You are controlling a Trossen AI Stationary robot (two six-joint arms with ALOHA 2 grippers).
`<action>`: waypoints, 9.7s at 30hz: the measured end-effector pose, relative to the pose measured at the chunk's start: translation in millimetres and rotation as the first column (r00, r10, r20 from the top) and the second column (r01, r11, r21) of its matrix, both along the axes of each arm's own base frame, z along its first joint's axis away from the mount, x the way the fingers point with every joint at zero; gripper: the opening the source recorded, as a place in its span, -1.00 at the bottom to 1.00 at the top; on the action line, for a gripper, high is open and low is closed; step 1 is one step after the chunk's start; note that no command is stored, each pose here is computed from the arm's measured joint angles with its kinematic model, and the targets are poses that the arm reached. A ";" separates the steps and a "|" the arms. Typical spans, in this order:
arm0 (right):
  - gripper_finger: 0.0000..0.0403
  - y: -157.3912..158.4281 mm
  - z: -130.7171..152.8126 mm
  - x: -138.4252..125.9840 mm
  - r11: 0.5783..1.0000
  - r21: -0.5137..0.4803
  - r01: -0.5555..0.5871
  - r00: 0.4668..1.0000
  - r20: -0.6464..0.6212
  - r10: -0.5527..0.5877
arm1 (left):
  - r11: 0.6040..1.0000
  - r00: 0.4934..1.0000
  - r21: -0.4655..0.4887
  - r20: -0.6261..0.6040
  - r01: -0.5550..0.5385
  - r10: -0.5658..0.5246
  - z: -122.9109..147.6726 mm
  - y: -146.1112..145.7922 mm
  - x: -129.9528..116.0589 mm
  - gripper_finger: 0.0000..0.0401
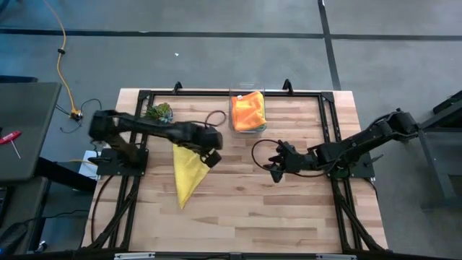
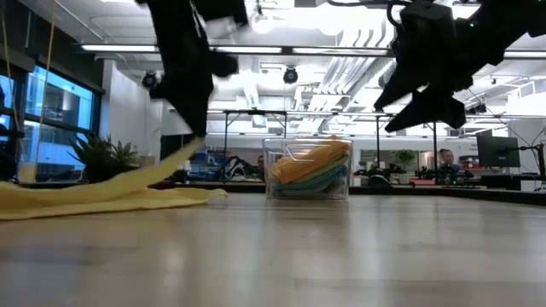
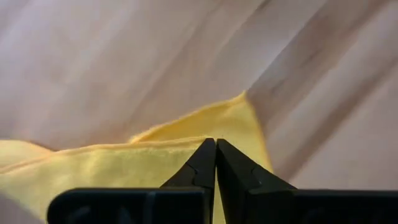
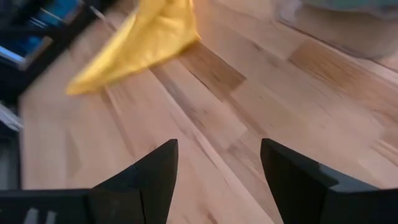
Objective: Fold microfiber towels
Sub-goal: Fold the yellow microfiber cloth
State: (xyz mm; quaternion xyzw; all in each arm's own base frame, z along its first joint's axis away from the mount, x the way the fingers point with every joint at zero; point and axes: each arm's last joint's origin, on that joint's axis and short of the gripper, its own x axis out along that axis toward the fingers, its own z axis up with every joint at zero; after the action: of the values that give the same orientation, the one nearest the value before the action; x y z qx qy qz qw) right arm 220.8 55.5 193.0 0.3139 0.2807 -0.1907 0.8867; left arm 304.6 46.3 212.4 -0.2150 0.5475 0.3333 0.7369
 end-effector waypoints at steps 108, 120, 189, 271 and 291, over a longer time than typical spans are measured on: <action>0.10 -112.1 -17.5 292.8 0.790 0.058 -0.610 0.775 0.251 0.580 | 0.963 0.961 -0.018 0.069 -0.269 0.269 21.3 -157.5 -168.7 -1.00; 0.10 -128.3 -14.0 265.0 0.763 0.100 -0.639 0.769 0.041 0.638 | 0.969 0.966 -0.003 0.079 -0.246 0.245 21.7 -157.1 -168.3 -1.00; 0.10 -20.4 -41.7 282.5 0.571 0.228 -0.789 0.613 0.230 0.756 | 0.979 0.974 -0.021 0.093 -0.205 0.206 21.6 -159.5 -165.5 -1.00; 0.10 -143.1 -52.4 275.3 0.947 0.136 -0.291 0.955 -0.007 0.295 | 0.982 0.974 0.033 0.139 -0.186 0.180 22.4 -157.5 -164.9 -1.00; 0.10 -108.0 -62.5 282.2 0.624 -0.423 -0.657 0.748 -0.263 0.610 | 0.982 0.975 0.018 0.122 -0.189 0.186 22.1 -158.0 -165.3 -1.00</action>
State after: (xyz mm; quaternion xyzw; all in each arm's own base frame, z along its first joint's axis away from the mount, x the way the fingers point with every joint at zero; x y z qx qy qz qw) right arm 503.0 -52.6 130.5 -0.0500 0.3563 0.0547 0.9314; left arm 139.3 -111.7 234.5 -0.2746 0.4747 0.3959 0.7366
